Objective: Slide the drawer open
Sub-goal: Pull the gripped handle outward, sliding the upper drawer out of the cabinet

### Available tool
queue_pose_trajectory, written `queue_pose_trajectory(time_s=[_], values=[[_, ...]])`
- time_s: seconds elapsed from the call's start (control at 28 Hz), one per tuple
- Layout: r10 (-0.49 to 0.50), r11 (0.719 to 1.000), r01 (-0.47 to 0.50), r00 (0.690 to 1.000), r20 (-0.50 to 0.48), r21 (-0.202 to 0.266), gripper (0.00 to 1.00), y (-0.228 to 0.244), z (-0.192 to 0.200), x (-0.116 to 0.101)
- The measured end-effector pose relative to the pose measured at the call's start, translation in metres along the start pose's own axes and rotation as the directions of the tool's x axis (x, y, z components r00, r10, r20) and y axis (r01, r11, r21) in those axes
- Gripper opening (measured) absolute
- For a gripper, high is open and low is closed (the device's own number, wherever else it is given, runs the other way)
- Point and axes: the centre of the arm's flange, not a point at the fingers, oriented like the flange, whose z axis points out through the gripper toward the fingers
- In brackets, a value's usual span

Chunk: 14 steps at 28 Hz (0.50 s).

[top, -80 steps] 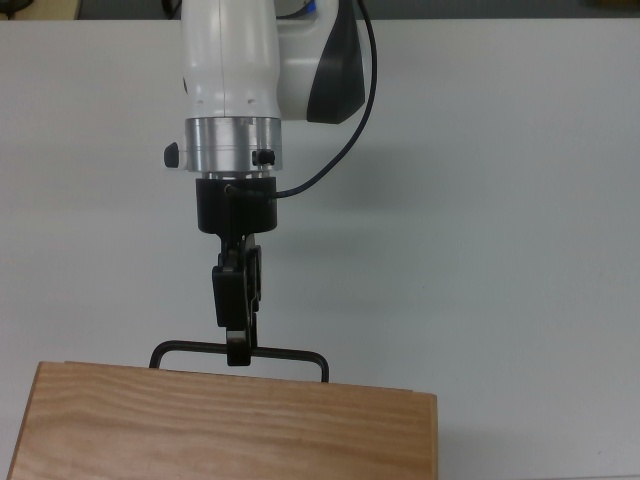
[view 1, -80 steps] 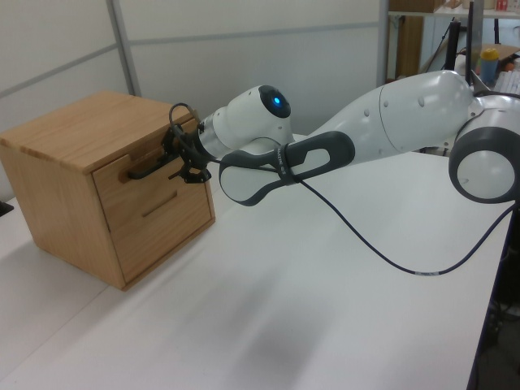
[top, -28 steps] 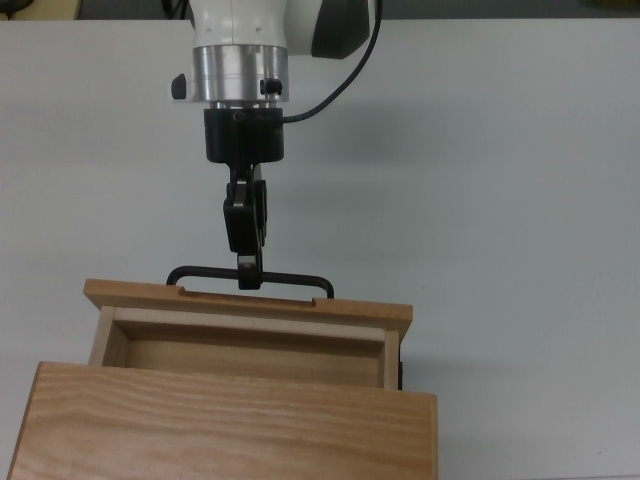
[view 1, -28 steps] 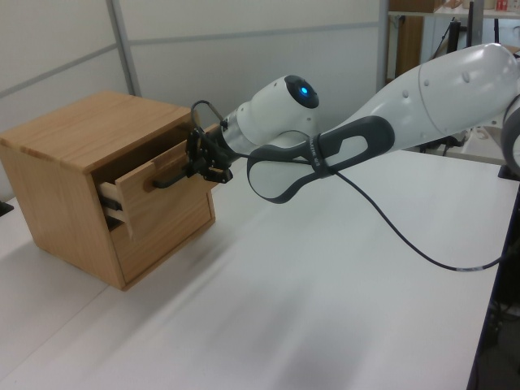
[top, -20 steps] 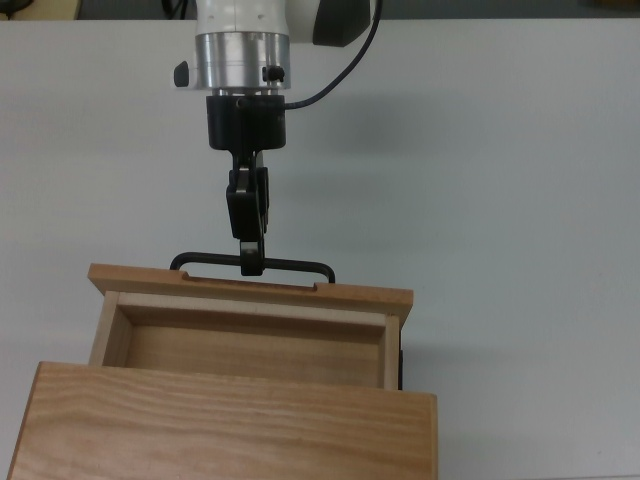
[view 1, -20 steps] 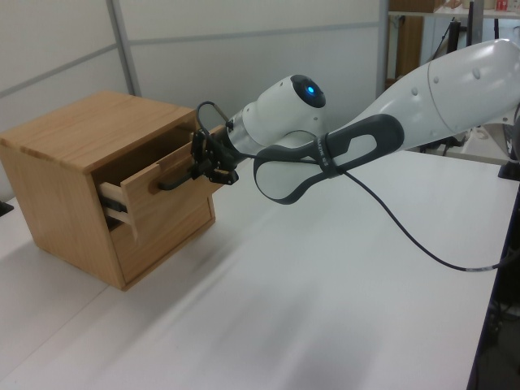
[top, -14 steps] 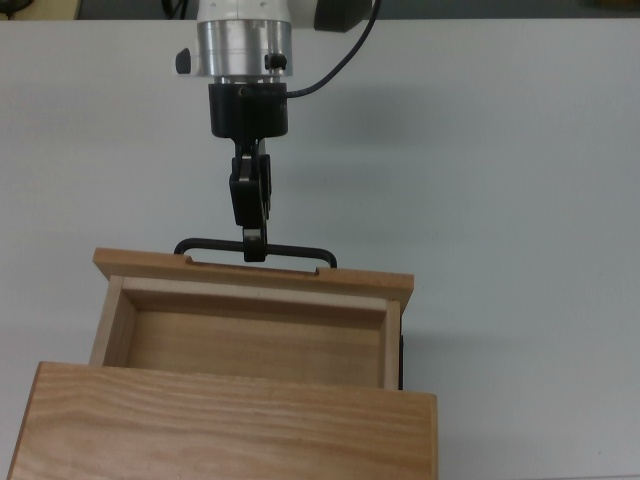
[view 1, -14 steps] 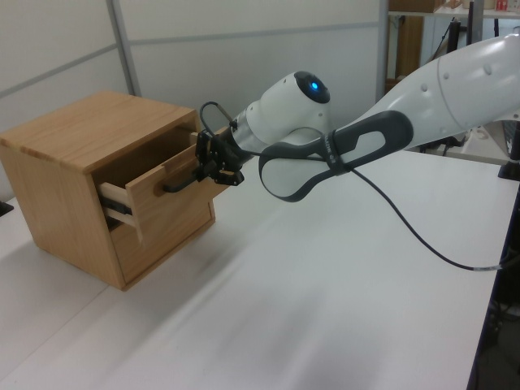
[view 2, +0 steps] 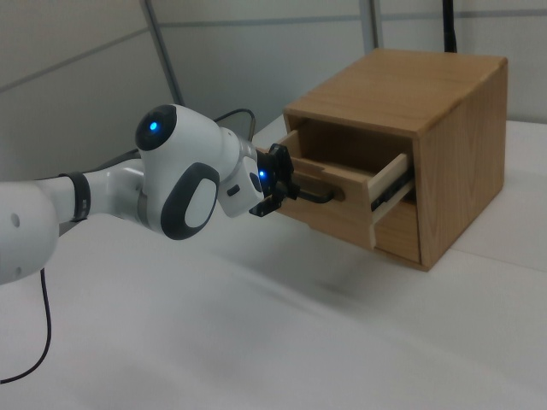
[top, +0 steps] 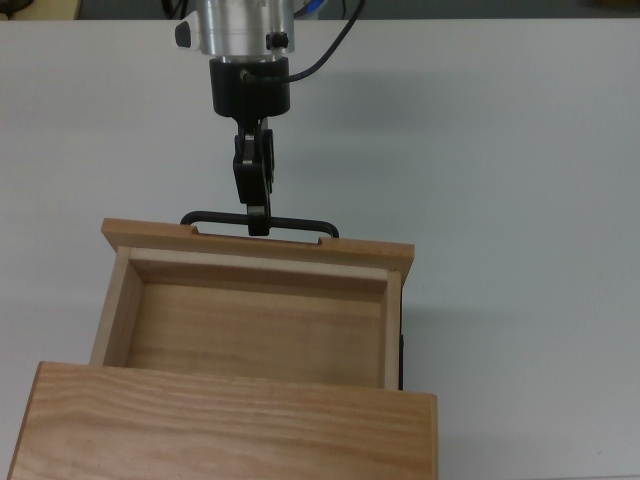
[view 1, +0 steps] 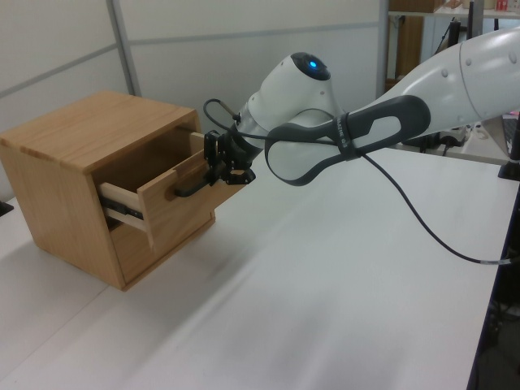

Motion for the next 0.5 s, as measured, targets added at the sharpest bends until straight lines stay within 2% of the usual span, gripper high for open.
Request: queue_pose_trajectory(time_s=[0.21, 0.5], values=[[0.0, 0.995, 0.0, 1.0, -0.001, -0.097, 0.16, 0.004, -0.013, -0.001], [0.0, 0.977, 0.0, 1.0, -0.003, -0.214, 0.16, 0.021, -0.01, -0.001]])
